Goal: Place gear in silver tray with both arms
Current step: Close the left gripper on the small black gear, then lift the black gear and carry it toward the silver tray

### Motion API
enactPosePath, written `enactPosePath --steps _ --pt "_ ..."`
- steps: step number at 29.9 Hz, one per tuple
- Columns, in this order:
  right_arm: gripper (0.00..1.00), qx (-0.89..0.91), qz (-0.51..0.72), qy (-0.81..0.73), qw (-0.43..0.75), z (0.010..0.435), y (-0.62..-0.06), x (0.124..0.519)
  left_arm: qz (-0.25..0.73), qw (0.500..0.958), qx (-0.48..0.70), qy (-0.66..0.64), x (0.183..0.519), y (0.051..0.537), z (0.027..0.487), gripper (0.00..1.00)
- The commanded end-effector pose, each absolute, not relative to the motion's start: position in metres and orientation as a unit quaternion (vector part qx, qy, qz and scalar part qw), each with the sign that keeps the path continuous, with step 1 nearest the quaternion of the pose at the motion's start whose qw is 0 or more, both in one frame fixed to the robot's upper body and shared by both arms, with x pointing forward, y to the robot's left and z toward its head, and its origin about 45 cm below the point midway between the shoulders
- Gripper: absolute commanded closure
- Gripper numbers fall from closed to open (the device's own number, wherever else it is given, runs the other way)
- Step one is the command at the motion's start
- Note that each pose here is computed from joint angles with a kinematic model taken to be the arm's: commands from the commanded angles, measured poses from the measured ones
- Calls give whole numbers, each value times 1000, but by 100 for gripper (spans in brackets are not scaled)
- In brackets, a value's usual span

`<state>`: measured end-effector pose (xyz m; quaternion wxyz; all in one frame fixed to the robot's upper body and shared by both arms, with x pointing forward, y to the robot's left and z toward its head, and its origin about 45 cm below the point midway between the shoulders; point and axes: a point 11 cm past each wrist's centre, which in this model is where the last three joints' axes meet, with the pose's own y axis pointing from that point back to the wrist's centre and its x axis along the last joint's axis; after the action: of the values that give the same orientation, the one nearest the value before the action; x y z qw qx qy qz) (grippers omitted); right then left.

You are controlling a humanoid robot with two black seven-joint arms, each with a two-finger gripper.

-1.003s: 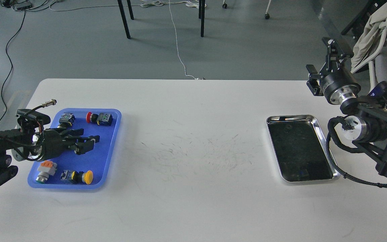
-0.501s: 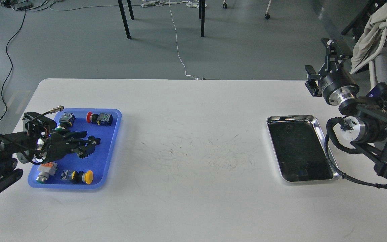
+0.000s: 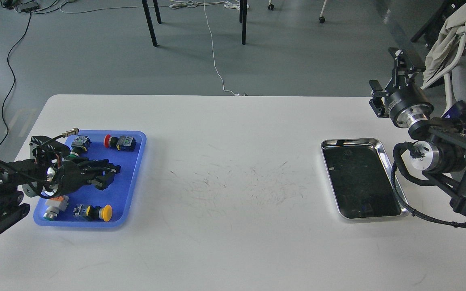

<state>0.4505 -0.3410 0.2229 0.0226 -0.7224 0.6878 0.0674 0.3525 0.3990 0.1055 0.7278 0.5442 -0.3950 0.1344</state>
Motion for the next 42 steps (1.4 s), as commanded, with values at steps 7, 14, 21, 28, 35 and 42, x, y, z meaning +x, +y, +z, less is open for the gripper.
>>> enactPosePath --steps 7,14,21,28,35,42 --pt "4 -721 69 689 19 219 -343 449 130 727 544 -397 351 400 107 82" --pt "4 -722 73 688 19 215 -338 449 131 723 547 -401 352 407 115 90" --pt "4 -719 72 691 16 213 -338 449 137 726 532 -414 354 406 139 91" --pt "4 -716 70 694 23 219 -340 451 120 734 476 -470 374 364 202 90" --pt "4 -711 71 699 37 225 -342 454 69 746 415 -517 379 299 240 89" --pt "4 -704 70 706 48 230 -345 456 -16 701 402 -589 386 248 251 89"
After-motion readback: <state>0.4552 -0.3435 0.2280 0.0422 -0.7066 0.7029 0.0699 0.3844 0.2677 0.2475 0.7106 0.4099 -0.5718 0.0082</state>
